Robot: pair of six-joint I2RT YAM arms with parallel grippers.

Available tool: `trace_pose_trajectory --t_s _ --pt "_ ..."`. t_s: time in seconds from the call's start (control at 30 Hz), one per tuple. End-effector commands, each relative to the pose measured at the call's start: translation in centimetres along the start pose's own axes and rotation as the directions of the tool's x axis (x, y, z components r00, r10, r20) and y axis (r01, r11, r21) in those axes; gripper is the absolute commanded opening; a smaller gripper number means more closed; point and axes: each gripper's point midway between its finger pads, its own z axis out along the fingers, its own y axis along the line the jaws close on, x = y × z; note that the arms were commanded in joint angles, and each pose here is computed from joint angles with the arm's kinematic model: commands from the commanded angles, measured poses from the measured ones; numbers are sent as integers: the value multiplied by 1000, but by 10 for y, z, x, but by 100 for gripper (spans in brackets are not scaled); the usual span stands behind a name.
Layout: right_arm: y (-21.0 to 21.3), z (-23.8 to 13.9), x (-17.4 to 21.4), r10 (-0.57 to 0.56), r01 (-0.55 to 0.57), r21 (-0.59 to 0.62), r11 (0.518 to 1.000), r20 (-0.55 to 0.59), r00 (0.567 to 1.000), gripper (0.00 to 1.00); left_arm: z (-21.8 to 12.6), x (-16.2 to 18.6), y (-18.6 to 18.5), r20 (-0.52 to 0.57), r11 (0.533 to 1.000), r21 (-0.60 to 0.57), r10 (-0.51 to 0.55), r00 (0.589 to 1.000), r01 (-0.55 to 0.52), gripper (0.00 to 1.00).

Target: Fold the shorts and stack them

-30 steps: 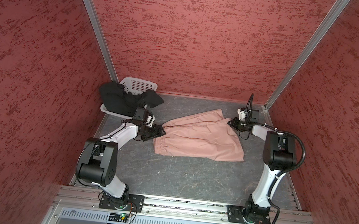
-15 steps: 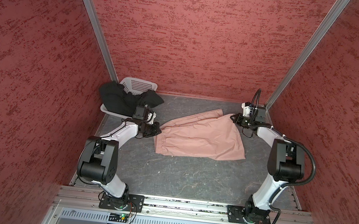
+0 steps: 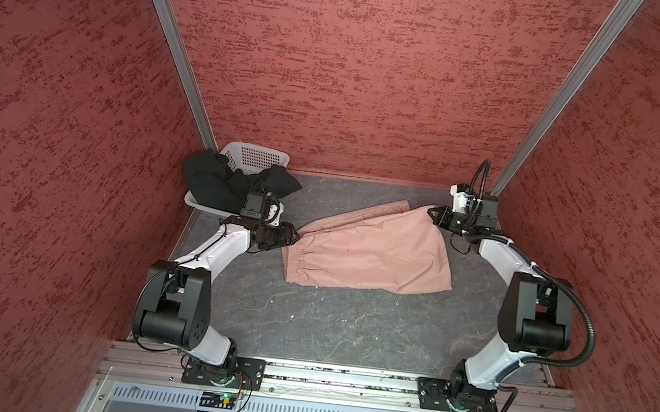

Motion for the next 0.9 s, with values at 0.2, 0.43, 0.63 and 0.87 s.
trace_pose_trajectory --t_s 0.2,0.43,0.63,0.87 --pt "12 -1 2 -38 38 -48 998 13 999 0 32 -4 5 -26 999 -9 32 999 -32 49" --pt "15 -3 -2 -48 49 -53 997 21 999 0 43 -4 -5 -45 999 17 48 998 -48 31" --pt "19 -8 -7 -79 80 -45 996 36 996 0 27 -7 -11 -23 998 12 61 998 -60 0" --pt "31 -25 -20 -152 154 -23 988 76 985 0 -9 -7 -20 48 997 8 82 995 -82 0"
